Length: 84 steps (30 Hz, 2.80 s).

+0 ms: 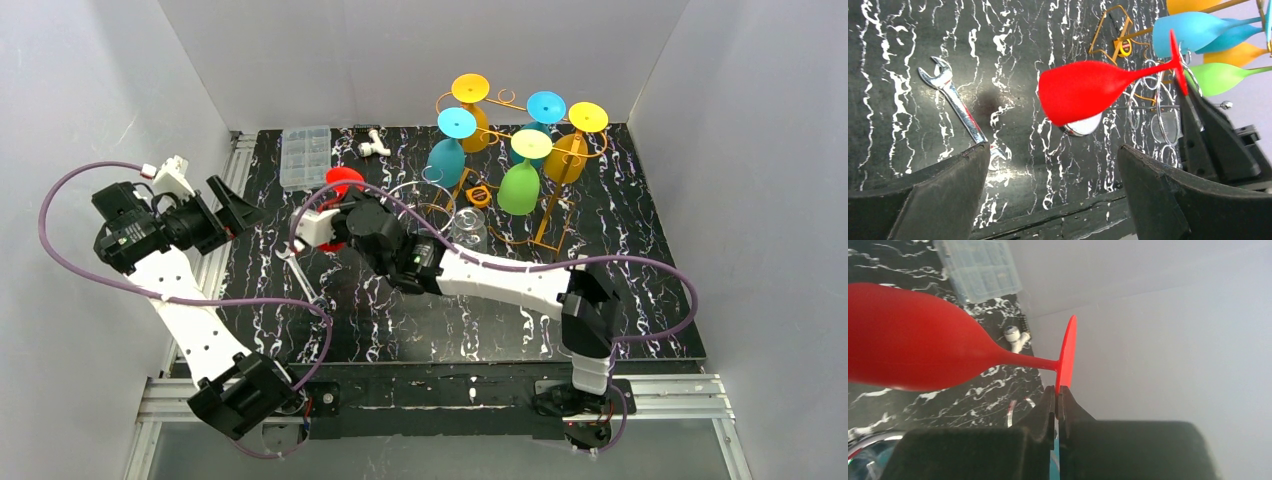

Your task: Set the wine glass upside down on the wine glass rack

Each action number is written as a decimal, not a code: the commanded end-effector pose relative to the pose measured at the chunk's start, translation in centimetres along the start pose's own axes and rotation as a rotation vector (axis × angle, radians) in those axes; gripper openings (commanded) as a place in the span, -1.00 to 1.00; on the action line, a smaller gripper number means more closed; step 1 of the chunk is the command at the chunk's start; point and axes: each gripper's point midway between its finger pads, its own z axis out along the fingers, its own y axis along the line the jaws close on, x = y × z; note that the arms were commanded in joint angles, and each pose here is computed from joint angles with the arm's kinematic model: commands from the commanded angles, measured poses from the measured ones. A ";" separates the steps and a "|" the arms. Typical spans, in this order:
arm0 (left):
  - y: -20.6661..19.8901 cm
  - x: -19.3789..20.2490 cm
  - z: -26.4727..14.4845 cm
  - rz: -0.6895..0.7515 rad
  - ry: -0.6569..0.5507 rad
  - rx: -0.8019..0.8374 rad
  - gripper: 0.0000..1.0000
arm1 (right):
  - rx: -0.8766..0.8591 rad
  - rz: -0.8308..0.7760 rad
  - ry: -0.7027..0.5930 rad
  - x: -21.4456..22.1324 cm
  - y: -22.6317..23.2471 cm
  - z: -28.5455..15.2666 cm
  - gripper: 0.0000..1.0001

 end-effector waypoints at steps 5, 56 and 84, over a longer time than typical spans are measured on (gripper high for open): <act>-1.2 0.4 -1.5 0.079 -0.022 -0.017 0.97 | 0.119 0.023 -0.025 -1.0 -6.1 0.4 -0.97; -1.4 -1.3 -2.3 0.106 -0.060 -0.040 0.97 | 0.066 -0.061 0.045 1.7 -5.1 -0.6 -0.97; -1.1 -1.8 -2.3 0.128 -0.063 -0.054 0.97 | 0.010 -0.059 0.056 0.8 -2.3 -2.0 -0.97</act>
